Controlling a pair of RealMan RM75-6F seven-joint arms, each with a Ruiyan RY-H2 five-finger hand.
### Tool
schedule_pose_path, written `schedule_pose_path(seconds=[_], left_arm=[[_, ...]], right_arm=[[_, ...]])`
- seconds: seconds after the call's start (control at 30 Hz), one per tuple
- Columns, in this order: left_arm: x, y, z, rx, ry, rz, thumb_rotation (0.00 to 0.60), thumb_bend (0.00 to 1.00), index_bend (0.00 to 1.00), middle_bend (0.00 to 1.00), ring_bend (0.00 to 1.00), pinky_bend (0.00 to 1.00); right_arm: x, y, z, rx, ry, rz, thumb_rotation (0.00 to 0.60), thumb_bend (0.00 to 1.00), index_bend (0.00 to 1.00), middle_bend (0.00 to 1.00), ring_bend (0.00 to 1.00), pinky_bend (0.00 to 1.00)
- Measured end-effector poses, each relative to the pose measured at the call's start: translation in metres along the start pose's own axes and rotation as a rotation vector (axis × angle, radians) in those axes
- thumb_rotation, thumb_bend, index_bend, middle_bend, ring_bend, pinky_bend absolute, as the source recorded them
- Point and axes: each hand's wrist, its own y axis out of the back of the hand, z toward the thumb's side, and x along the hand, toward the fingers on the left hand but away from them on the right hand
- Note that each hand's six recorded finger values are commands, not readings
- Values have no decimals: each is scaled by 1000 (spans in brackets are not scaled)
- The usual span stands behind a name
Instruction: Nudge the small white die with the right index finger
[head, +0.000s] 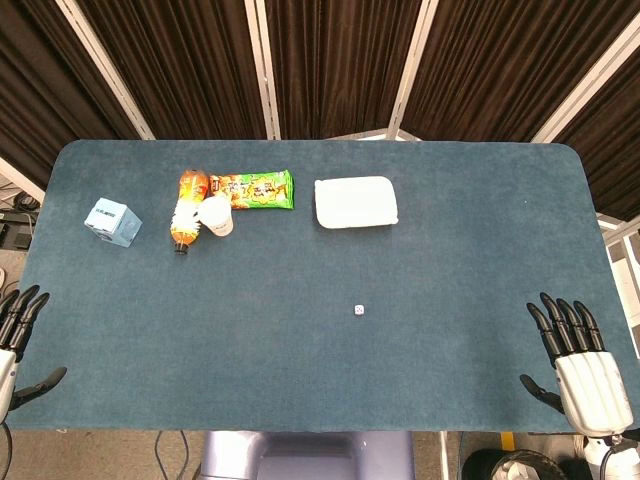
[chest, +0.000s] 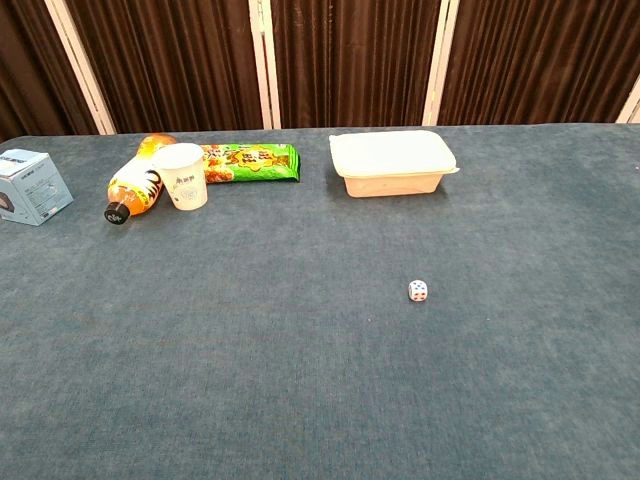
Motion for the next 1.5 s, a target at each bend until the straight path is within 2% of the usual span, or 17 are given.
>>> schedule_pose_path(seconds=[0.27,0.3,0.33,0.37,0.4,0.43,0.47,0.5,0.53,0.57,0.67,0.8,0.9,1.5], left_arm=[[1,-3,-1,-7,1,-12,600,0,0,0,0,0],[1,-3,0,-9,1,-12,600,0,0,0,0,0],[2,-3,0,-10,0,-11,600,0,0,0,0,0],[2,-3,0,-9,-1,-9,600,0,0,0,0,0],[3,-3,1,-6,-2,-8,600,0,0,0,0,0],[4,-4,1,-3,-2,-9,600,0,0,0,0,0],[5,-5,1,1,1,-13,600,0,0,0,0,0],[6,-6,1,3,3,-17,600,0,0,0,0,0],[7,-8,0,6,6,-22,600,0,0,0,0,0],[9,-11,0,11,12,-30,600,0,0,0,0,0],[13,-16,-3,15,29,-48,600,0,0,0,0,0],[19,-23,-7,24,58,-66,600,0,0,0,0,0],[22,-26,-8,34,70,-72,600,0,0,0,0,0],[26,-34,-9,61,91,-85,600,0,0,0,0,0]], right_arm=[[-4,-10,3,-53,24,57,600,0,0,0,0,0],[-6,-13,4,-63,30,69,600,0,0,14,0,0],[-9,-17,5,-74,38,86,600,0,0,90,21,3],[-13,-21,6,-79,45,100,600,4,0,239,125,90],[-19,-27,7,-78,58,118,600,32,0,376,237,220],[-24,-32,8,-71,69,130,600,119,2,574,437,491],[-29,-37,8,-61,79,143,600,203,10,679,564,688],[-35,-44,8,-46,92,163,600,351,31,784,692,900],[-41,-50,9,-37,101,181,600,467,55,829,756,987],[-46,-56,10,-26,112,200,600,544,76,853,790,1000],[-62,-79,14,7,146,276,600,636,94,871,819,1000],[-81,-107,21,26,183,392,600,659,114,874,822,1000],[-95,-120,31,32,208,446,600,660,123,874,822,1000],[-130,-144,113,66,387,529,600,665,143,874,822,1000]])
